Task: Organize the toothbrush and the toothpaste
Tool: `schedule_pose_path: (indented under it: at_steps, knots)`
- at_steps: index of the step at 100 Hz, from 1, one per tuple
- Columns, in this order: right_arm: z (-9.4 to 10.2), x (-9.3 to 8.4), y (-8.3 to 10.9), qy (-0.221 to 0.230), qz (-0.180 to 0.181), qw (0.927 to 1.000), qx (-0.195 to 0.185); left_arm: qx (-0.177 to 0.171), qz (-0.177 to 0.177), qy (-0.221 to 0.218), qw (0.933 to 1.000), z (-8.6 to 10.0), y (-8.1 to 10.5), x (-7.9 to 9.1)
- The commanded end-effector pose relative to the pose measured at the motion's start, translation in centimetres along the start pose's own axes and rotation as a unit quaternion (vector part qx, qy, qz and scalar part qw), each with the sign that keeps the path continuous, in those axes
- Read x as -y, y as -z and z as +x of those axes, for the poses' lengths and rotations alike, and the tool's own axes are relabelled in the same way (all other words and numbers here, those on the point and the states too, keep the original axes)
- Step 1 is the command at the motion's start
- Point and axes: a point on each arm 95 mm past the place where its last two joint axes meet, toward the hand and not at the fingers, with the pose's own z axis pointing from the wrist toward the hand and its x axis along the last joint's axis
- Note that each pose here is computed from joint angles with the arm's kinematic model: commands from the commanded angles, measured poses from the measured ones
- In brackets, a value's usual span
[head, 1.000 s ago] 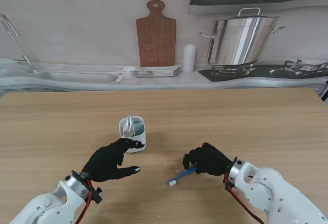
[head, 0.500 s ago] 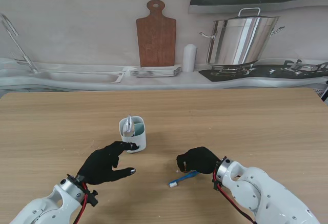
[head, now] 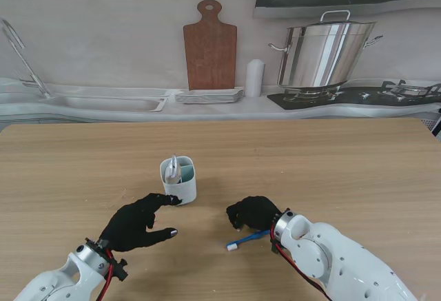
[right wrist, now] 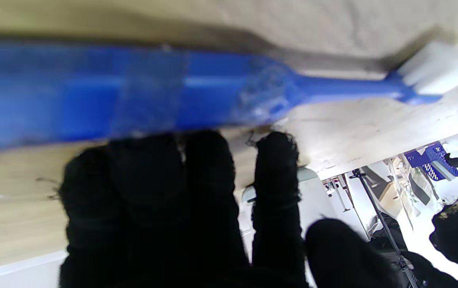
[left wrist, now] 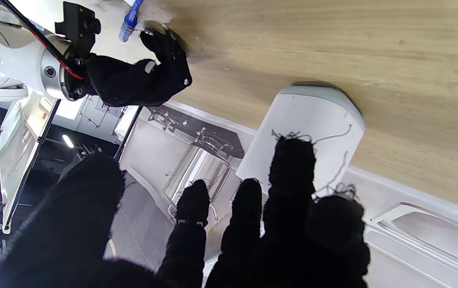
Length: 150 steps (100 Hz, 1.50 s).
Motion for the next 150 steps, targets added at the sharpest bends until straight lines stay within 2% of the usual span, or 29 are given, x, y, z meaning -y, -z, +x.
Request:
schedule_pose_path:
  at_steps: [1,19,38,53,72,89,111,128,150]
  knots:
    - [0.5,2.3,0.0,-0.013,0.030,0.9995,0.005,0.000,-0.005,0.004,1.0000,0.2,0.2,-0.2]
    - [0.3,1.3,0.3,0.015,0.018,0.9997,-0.002,0.002,-0.004,0.004,1.0000,0.0,0.5,-0.2]
    - [-0.1,-0.4,2.9,0.043,0.000,0.9991,-0.006,0.003,-0.001,0.007,1.0000,-0.1,0.6,-0.3]
    - [0.0,-1.0,5.0,0.053,-0.005,0.9985,-0.008,0.001,-0.002,0.008,1.0000,-0.1,0.5,-0.3]
    - [-0.5,0.0,6.7,0.100,0.021,0.9947,-0.009,-0.004,-0.002,0.008,1.0000,0.2,0.5,-0.4]
    - [-1.2,1.1,7.3,0.117,0.031,0.9927,0.007,-0.008,-0.005,0.008,0.9999,0.5,0.4,-0.4]
    - [-2.2,1.6,8.3,0.117,0.037,0.9916,0.042,-0.014,-0.007,0.005,0.9999,1.0,0.1,-0.2]
    - [-2.8,1.9,8.4,0.151,0.041,0.9867,0.044,-0.019,-0.010,0.005,0.9998,1.3,-0.2,-0.2]
    - [-3.1,2.5,7.8,0.172,0.031,0.9841,0.032,-0.020,-0.013,0.005,0.9997,1.4,-0.4,-0.3]
